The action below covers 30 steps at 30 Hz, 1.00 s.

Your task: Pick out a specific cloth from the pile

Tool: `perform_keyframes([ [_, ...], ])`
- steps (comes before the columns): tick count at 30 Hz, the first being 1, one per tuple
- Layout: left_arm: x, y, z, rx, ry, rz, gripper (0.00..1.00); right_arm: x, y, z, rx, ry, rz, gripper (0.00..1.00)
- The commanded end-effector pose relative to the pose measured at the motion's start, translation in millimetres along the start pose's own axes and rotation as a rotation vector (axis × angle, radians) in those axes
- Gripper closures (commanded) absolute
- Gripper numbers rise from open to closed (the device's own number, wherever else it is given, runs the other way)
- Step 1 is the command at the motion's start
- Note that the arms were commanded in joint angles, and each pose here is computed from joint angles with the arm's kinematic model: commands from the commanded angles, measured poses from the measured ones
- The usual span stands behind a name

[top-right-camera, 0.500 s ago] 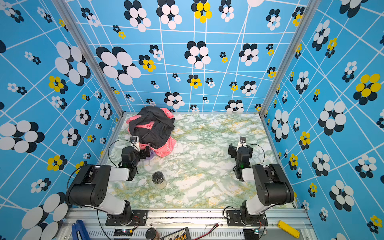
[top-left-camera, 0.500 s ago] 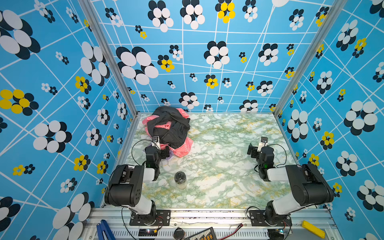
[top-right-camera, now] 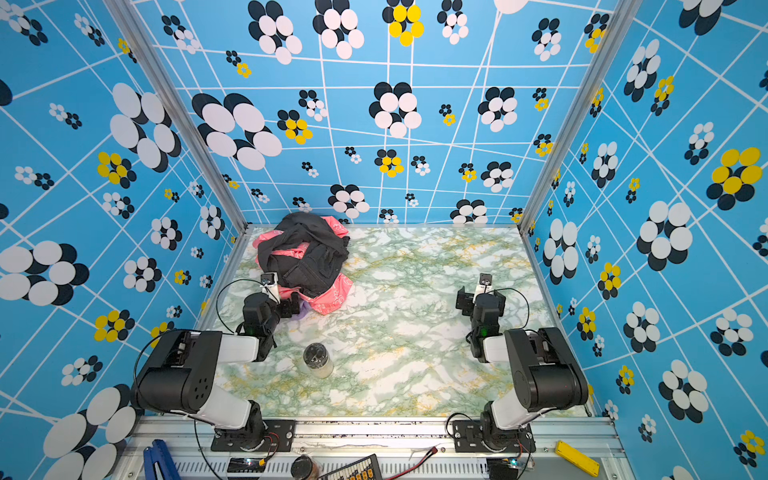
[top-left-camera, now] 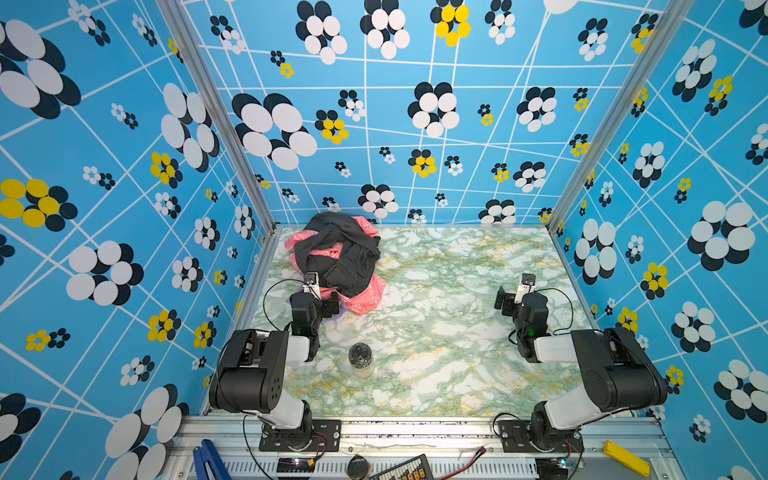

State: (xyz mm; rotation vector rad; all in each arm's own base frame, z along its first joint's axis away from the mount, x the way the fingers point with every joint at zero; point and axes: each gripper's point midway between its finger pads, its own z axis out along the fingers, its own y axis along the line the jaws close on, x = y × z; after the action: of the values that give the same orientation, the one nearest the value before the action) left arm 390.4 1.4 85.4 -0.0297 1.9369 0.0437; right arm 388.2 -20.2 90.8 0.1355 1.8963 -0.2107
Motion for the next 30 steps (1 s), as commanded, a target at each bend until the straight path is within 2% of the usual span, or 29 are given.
perform_keyframes([
  [1,-11.7,-4.3,2.9,0.017,-0.033,0.003,0.01,-7.0,-0.7,1.9,0.0,-0.024,0.004,0.01],
  [16,-17.4,-1.0,1.7,0.0,-0.047,-0.001,0.01,-14.6,-2.3,-5.9,0.005,-0.05,0.003,0.01],
  [22,-61.1,3.3,-19.3,-0.04,0.053,-0.03,0.01,-54.3,-5.7,-34.3,-0.003,-0.026,0.011,0.01],
  [27,-88.0,-1.9,-58.8,-0.023,0.108,-0.076,0.01,-103.0,-0.4,-62.5,-0.065,-0.07,0.053,0.01],
  [30,-101.0,-5.1,-82.2,0.007,0.097,-0.104,0.0,-125.5,3.7,-76.0,-0.102,-0.085,0.073,0.01],
])
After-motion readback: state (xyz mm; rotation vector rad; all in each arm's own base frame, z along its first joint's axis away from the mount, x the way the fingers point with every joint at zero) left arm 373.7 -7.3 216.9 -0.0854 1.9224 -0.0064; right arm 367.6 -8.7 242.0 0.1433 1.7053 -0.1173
